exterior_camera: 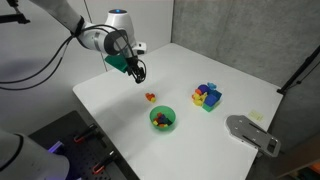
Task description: Put the orange building block to the left in the green bowl
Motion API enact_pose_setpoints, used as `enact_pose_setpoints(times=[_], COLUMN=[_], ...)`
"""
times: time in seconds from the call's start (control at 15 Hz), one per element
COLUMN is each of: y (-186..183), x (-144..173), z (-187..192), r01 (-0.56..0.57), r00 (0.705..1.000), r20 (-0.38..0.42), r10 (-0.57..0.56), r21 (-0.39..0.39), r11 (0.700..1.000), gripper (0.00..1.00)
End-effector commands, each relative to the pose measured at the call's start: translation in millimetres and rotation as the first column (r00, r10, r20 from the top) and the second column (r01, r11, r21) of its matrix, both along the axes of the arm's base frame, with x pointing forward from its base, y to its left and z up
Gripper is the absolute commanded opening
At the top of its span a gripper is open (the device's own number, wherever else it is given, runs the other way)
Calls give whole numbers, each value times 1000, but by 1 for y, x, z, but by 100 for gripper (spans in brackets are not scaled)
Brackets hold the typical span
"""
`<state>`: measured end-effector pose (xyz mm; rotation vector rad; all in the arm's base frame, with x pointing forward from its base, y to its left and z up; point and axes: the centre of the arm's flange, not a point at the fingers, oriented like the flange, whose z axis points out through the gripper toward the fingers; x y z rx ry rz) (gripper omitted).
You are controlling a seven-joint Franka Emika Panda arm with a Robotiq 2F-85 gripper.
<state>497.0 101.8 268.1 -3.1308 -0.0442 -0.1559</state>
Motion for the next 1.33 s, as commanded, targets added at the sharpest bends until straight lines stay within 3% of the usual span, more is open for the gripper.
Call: enact_pose_setpoints(times=[0.0,1.27], y=[8,34], x=[33,104], z=[-36,-208], r01=[67,234], r00=[998,961], r20=[-10,-152], r10=[-66,-232], r21=[38,-9], r11=[997,972], gripper=[100,100])
